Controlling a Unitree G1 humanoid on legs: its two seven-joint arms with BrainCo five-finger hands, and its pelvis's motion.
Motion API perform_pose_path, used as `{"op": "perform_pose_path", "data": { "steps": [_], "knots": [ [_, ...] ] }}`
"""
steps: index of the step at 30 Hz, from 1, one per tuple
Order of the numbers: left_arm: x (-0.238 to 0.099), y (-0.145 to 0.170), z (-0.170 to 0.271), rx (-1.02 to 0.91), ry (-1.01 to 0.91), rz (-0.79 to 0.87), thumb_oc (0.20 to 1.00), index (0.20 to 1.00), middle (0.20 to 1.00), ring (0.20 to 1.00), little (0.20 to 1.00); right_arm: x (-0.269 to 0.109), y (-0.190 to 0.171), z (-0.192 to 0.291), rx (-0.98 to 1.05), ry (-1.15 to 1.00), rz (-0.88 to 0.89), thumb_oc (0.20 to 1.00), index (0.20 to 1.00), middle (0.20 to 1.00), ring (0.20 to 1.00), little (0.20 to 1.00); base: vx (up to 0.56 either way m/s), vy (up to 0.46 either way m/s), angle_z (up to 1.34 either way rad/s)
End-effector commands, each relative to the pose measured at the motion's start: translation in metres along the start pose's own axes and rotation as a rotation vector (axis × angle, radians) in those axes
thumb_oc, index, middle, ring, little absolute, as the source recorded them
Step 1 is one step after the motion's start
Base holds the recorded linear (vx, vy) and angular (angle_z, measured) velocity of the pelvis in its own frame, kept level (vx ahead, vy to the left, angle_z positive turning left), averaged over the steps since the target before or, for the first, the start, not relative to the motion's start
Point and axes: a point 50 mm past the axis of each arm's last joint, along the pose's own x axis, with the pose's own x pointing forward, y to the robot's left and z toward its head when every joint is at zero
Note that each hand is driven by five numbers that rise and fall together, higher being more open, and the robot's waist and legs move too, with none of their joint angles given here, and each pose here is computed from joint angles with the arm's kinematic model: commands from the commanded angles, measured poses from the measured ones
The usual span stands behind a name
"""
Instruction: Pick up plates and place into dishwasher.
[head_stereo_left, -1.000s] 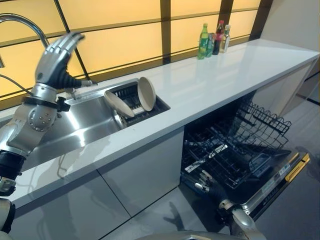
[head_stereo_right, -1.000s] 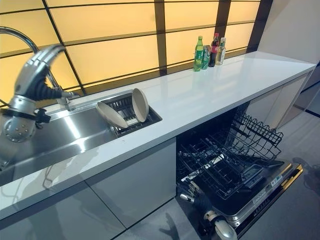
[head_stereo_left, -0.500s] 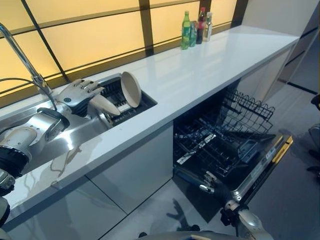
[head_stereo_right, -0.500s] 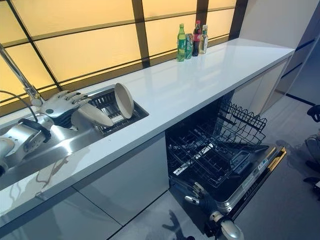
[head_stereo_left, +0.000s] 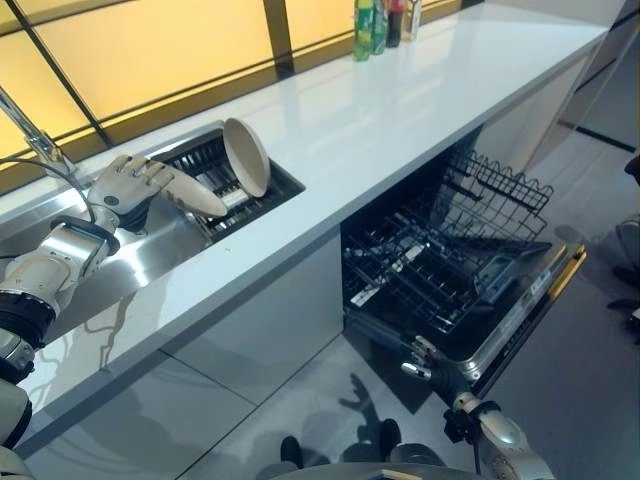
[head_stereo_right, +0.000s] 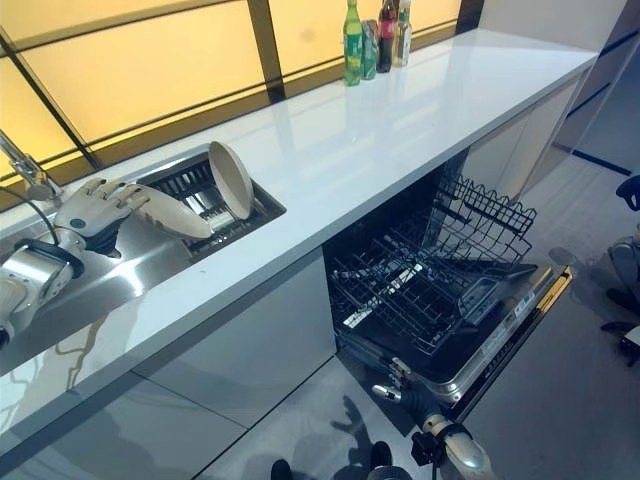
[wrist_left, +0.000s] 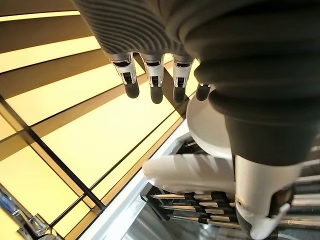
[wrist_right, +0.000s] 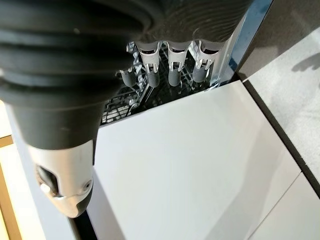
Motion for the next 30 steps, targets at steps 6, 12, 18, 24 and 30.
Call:
{"op": "perform_pose_path", "data": {
  "steps": [6, 12, 18, 24, 30],
  "knots": [
    [0.028, 0.069, -0.056, 0.122, 0.267, 0.236, 1.0, 1.0, 1.0, 1.0, 1.0, 0.028, 0.004, 0.068, -0.074, -0.261, 0.048, 1.0, 1.0, 1.0, 1.0, 1.0, -0.11, 0.035, -0.04],
    [0.036, 0.088, -0.066, 0.177, 0.34, 0.246, 1.0, 1.0, 1.0, 1.0, 1.0, 0.031, -0.001, 0.08, -0.085, -0.31, 0.02, 1.0, 1.0, 1.0, 1.0, 1.0, -0.09, 0.036, -0.03],
    [0.04, 0.091, -0.075, 0.22, 0.4, 0.146, 1.0, 1.0, 1.0, 1.0, 1.0, 0.034, -0.003, 0.091, -0.08, -0.354, -0.006, 1.0, 1.0, 1.0, 1.0, 1.0, -0.05, 0.017, -0.02],
    [0.038, 0.083, -0.083, 0.214, 0.47, 0.018, 0.2, 0.2, 0.2, 0.2, 0.2, 0.034, -0.006, 0.101, -0.079, -0.398, -0.026, 1.0, 1.0, 1.0, 1.0, 1.0, -0.04, 0.012, -0.05],
    [0.034, 0.074, -0.086, 0.222, 0.485, -0.106, 0.2, 0.2, 0.2, 0.2, 0.2, 0.032, -0.006, 0.105, -0.071, -0.42, -0.019, 1.0, 1.0, 1.0, 1.0, 1.0, -0.01, -0.001, -0.01]
  ]
}}
